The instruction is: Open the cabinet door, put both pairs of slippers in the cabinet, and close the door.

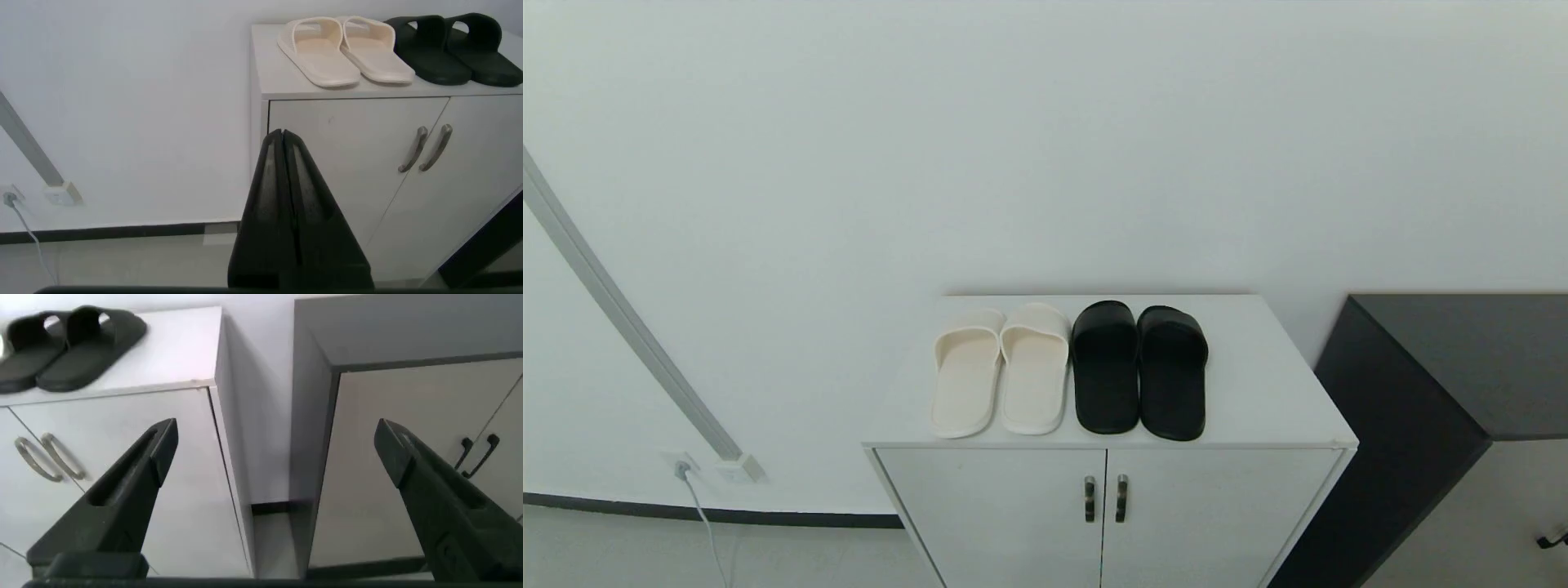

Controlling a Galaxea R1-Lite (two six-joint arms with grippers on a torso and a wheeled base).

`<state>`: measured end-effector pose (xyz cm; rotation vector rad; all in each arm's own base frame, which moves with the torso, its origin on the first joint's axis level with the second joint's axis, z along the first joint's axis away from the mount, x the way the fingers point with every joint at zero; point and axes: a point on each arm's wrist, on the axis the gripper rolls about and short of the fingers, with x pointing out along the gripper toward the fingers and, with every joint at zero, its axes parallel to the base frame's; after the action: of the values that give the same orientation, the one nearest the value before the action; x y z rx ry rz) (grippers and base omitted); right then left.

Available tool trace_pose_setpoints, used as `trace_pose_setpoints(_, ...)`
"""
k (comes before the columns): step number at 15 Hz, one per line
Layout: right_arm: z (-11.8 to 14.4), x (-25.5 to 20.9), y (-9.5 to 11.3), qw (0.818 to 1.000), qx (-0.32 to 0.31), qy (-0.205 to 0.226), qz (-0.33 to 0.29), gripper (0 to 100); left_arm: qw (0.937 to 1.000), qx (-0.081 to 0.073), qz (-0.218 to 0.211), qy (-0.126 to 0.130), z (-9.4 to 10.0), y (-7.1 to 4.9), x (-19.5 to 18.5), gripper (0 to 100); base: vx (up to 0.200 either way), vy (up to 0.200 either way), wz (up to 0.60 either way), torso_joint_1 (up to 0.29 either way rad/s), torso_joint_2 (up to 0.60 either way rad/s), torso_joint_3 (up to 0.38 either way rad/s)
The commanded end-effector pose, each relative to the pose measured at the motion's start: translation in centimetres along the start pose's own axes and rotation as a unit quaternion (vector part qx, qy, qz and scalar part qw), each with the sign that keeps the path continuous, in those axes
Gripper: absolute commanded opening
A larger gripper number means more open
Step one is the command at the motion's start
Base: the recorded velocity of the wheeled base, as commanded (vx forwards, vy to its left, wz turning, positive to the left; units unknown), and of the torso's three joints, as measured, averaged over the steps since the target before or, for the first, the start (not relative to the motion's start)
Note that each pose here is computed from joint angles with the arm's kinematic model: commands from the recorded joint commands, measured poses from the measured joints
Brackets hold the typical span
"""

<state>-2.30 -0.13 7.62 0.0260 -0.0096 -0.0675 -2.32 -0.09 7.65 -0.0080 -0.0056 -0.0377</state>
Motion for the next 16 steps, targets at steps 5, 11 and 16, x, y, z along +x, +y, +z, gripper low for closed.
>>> trace_pose_setpoints(5,5.8,0.9,0.4,0.991,0.038,0.081,0.097,100,1.0,0.001,0.001,0.001,0.0,0.0,0.0,0,0.0,0.0,0.0,0.0,0.0,0.0)
trace_pose_setpoints(11,10.7,9.3,2.9,0.968,0.022,0.152,0.197,100,1.0,0.001,0.0,0.001,0.0,0.0,0.0,0,0.0,0.0,0.0,0.0,0.0,0.0)
trace_pose_setpoints(16,13.8,14.3,11.5,0.953,0.033,0.191,0.235,100,1.0,-0.001,0.0,0.001,0.0,0.0,0.0,0,0.0,0.0,0.0,0.0,0.0,0.0)
